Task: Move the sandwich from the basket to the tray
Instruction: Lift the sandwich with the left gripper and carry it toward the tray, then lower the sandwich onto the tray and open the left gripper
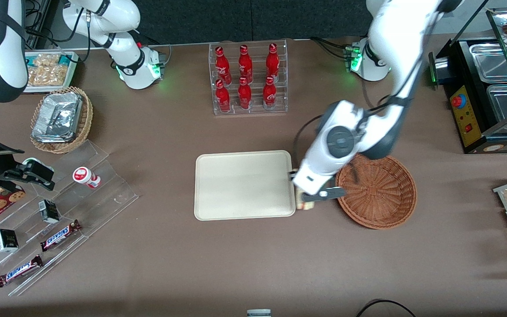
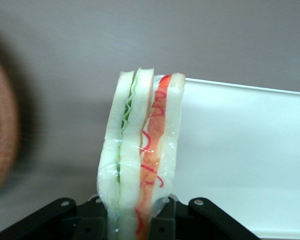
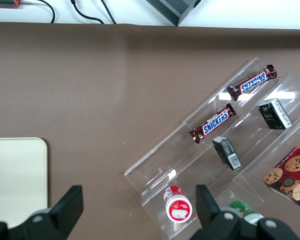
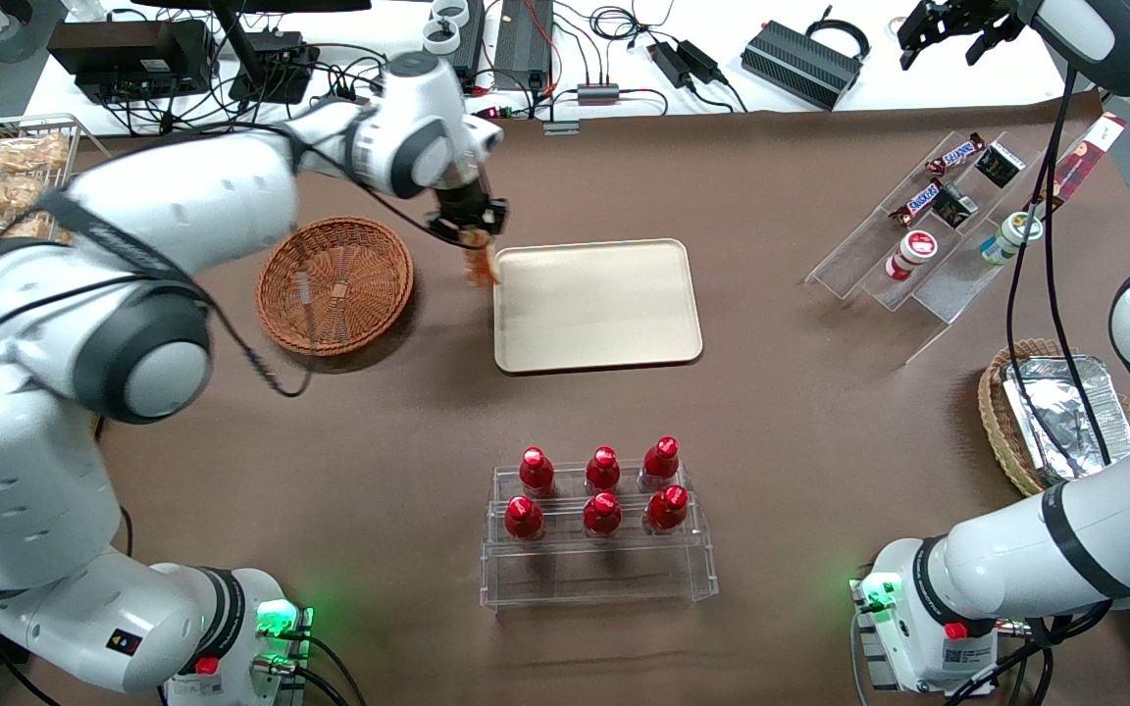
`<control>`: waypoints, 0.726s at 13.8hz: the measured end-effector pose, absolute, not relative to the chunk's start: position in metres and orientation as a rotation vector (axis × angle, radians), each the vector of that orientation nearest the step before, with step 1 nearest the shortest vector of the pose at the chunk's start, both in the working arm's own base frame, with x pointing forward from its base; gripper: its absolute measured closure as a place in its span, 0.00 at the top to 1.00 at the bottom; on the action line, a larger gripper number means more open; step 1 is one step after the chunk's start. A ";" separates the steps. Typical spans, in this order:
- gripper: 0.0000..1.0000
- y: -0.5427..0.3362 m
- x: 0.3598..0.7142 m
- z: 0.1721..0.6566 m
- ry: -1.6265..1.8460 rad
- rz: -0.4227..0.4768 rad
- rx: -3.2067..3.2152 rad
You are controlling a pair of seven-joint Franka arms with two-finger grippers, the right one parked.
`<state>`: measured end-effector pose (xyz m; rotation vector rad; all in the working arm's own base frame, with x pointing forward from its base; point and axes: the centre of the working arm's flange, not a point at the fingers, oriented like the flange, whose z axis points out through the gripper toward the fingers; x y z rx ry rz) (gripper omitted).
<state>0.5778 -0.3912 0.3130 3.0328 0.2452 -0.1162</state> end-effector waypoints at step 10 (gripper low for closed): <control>0.17 -0.549 0.530 0.229 0.182 -0.132 3.012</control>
